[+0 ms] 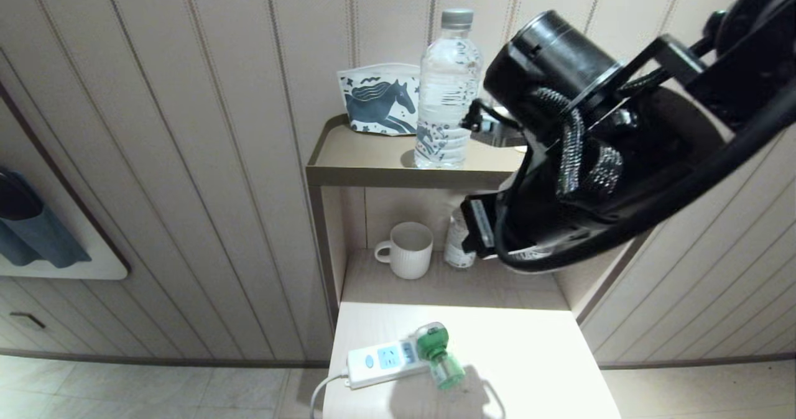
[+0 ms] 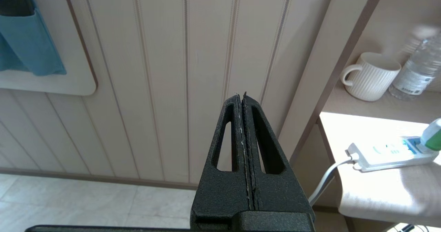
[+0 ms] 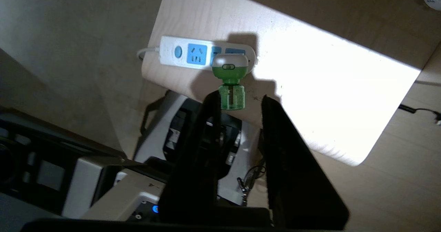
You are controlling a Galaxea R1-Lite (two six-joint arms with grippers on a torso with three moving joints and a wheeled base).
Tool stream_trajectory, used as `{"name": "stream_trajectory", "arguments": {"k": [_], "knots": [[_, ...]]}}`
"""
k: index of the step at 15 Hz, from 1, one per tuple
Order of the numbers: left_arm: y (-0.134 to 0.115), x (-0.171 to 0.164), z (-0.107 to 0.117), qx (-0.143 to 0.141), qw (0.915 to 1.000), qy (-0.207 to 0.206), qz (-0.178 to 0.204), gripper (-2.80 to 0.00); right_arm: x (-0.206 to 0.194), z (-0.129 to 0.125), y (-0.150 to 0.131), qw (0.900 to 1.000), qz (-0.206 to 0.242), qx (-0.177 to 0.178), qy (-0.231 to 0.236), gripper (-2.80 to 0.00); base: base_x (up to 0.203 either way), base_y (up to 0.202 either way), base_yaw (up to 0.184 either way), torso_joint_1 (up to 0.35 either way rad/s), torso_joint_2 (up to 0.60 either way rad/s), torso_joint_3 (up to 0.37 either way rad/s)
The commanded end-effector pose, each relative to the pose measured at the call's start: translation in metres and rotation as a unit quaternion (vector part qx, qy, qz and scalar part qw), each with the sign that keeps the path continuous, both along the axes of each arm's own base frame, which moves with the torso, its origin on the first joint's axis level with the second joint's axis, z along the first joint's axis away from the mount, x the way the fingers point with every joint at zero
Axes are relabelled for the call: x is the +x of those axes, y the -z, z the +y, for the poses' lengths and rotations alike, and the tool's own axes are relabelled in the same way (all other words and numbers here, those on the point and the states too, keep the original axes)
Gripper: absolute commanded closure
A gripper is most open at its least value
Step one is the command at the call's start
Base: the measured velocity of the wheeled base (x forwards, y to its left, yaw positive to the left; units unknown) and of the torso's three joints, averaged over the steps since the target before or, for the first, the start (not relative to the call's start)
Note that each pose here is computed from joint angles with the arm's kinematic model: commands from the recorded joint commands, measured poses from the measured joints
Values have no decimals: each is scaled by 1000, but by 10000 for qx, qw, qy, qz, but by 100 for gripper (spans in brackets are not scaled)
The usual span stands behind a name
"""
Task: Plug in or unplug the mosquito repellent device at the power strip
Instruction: Hold the socket with your left hand and unplug it with your right hand
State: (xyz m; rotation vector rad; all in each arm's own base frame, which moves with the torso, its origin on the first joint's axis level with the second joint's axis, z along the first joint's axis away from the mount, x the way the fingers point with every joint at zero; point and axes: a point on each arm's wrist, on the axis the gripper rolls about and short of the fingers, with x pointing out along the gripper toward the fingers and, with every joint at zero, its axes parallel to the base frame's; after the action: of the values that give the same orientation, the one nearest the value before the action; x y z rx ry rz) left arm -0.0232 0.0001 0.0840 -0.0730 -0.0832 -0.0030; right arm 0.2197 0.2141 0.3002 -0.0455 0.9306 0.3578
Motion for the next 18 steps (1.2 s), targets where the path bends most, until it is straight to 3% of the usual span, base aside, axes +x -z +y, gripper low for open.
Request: {"name": "stream_trajectory", "arguments": {"k": [1,4,12,14,18], "knots": [[0,0,0,-7,10000,1,9,0,2,13,18,9979,177,-495,-391,-280,0,0,0,0,0,0],[0,0,0,-5,10000,0,9,0,10,21,39,9921,426,-963,-685,-280,0,0,0,0,0,0],[0,0,0,-11,10000,1,9,0,41,55,121,9731,1306,-1738,-765,-280,0,0,0,0,0,0],[0,0,0,-11,10000,8,9,0,45,60,139,9676,1490,-1890,-768,-280,0,0,0,0,0,0],[0,0,0,-11,10000,1,9,0,56,67,164,9659,1559,-1927,-754,-280,0,0,0,0,0,0]]}}
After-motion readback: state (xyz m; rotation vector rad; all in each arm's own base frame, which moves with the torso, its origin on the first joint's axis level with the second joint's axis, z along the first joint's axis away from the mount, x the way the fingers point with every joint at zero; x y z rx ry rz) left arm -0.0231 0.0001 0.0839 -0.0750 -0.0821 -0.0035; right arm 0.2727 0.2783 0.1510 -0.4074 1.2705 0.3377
